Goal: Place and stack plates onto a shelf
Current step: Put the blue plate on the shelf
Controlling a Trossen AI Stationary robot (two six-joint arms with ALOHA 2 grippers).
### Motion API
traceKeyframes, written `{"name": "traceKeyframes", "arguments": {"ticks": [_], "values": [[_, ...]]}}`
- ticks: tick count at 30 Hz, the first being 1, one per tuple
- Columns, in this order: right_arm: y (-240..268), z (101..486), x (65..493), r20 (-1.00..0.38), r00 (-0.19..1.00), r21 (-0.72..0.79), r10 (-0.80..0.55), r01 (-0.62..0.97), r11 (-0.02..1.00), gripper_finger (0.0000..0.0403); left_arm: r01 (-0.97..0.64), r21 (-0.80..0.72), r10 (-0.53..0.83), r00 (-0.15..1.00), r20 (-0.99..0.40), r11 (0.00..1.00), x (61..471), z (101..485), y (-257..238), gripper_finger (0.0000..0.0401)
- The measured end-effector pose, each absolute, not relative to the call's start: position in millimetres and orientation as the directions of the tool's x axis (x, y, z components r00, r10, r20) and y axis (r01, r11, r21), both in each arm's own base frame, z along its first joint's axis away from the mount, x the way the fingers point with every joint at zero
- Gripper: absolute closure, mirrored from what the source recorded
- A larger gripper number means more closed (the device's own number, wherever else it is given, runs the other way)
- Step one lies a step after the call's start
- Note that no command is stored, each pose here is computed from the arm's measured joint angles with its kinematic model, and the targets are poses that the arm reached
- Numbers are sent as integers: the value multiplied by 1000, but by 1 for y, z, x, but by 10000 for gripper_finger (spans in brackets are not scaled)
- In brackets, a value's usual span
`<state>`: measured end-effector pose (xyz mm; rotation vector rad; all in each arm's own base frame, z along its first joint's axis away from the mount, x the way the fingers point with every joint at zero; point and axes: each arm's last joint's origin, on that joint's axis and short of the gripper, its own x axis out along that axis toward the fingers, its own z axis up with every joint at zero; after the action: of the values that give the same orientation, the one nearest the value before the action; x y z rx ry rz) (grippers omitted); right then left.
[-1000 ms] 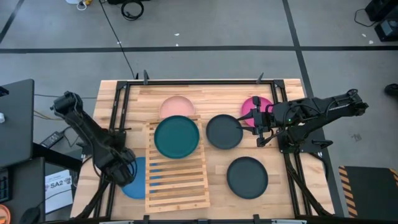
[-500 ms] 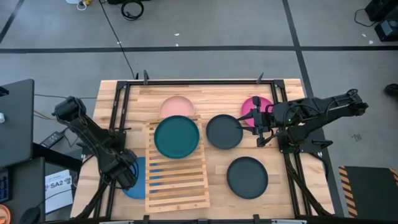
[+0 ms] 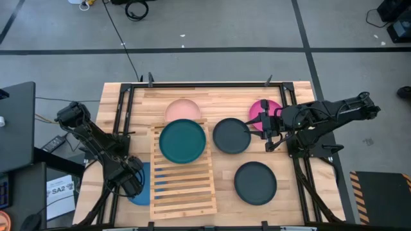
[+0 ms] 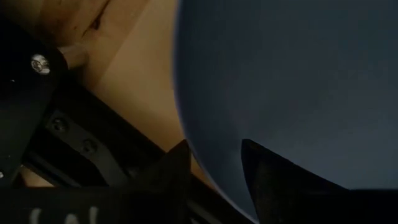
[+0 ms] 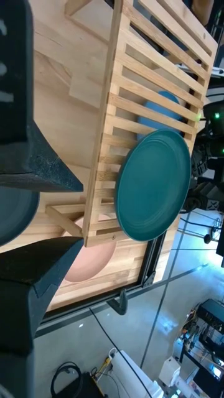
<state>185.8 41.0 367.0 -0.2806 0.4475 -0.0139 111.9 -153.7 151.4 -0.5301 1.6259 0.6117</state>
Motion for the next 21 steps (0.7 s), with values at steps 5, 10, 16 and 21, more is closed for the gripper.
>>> {"name": "traceKeyframes", "arguments": {"ticks": [5,10,16,21], "values": [[41,367,186,-425,902,-271,-75,-48,961,271,-651,92,2,-137,-991,753,112,151,-154,289],[41,367,186,-425,902,-271,-75,-48,961,271,-651,92,2,-137,-991,753,112,151,-154,316],[41,367,186,-425,902,-271,-74,-48,961,271,-652,93,-19,-163,-986,753,111,152,-154,357],[41,367,186,-425,902,-271,-74,-49,961,271,-653,89,-26,-164,-986,753,111,153,-155,377]]}}
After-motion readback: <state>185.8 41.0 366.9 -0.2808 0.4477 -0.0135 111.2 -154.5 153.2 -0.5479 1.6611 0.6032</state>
